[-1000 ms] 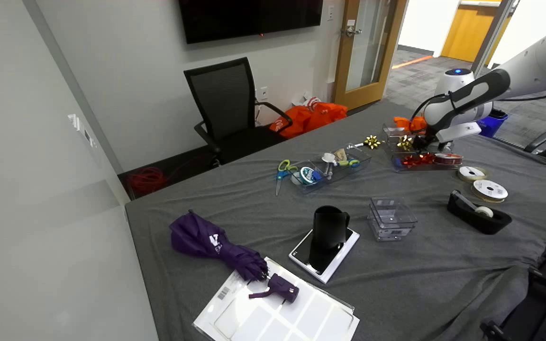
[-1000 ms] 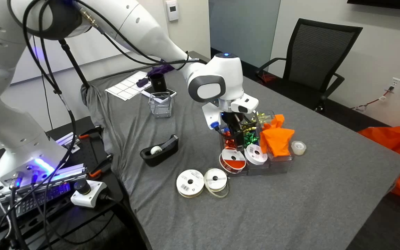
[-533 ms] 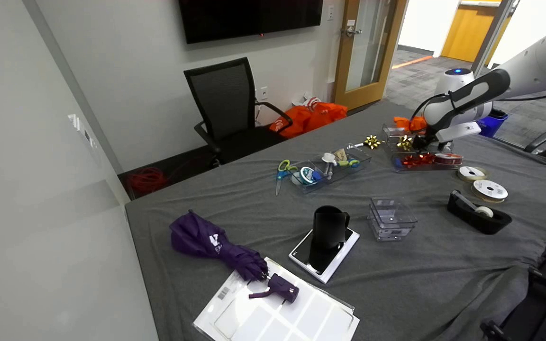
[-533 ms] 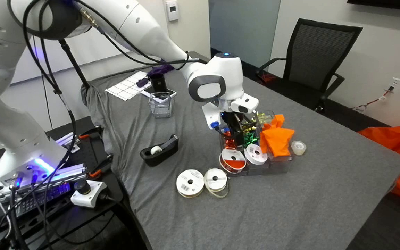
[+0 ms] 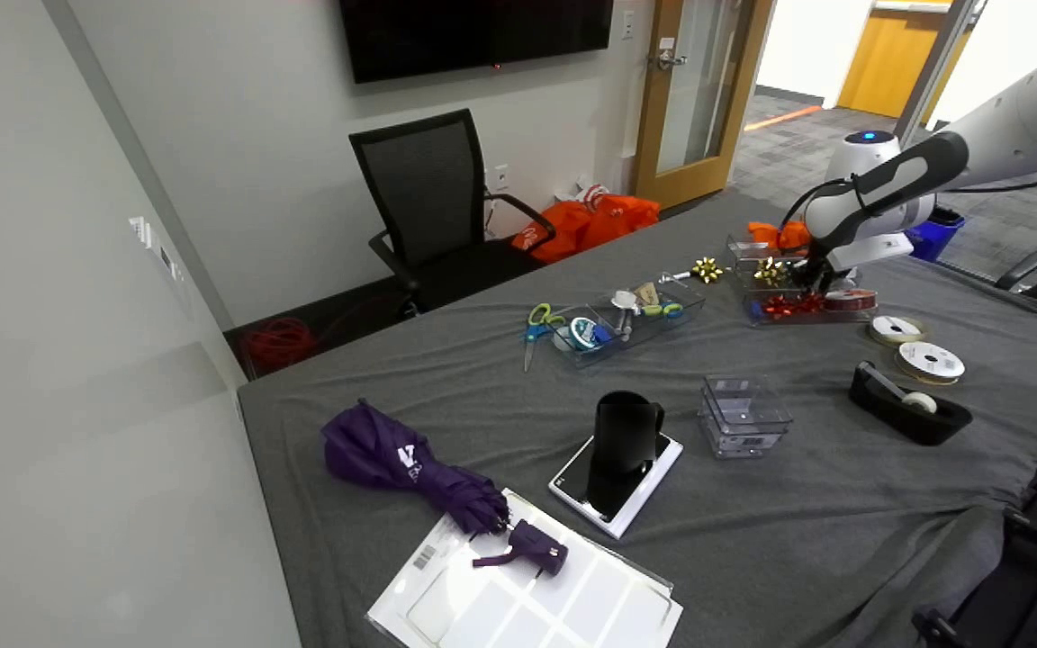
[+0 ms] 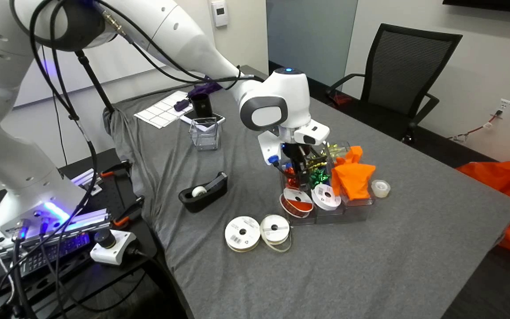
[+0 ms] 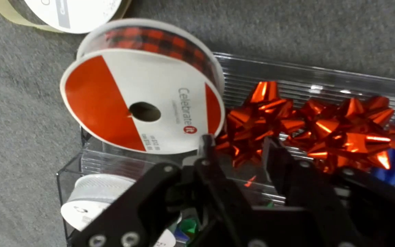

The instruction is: Remove the red ribbons from the bottom compartment of the clear case on the right and put them in the right compartment of the clear case on the left

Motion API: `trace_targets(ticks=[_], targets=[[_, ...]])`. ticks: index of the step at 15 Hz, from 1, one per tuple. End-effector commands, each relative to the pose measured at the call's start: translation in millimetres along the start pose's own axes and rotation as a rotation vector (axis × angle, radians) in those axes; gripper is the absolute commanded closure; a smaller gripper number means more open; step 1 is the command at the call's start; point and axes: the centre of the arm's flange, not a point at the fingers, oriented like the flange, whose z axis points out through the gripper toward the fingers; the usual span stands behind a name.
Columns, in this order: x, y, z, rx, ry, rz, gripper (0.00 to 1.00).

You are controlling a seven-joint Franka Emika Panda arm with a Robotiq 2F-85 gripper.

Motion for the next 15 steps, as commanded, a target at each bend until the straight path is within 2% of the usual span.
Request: trace_targets(ticks=[1,2,4,15], targets=[[1,0,3,-0.004,-0.01,0.013,0.89],[1,0,3,-0.004,-0.01,0.015,0.97],[-1,1,1,-0.005,-0.013,0.015,1.0],[-35,11,-35,0.035,0.015,-0.011,1.0]])
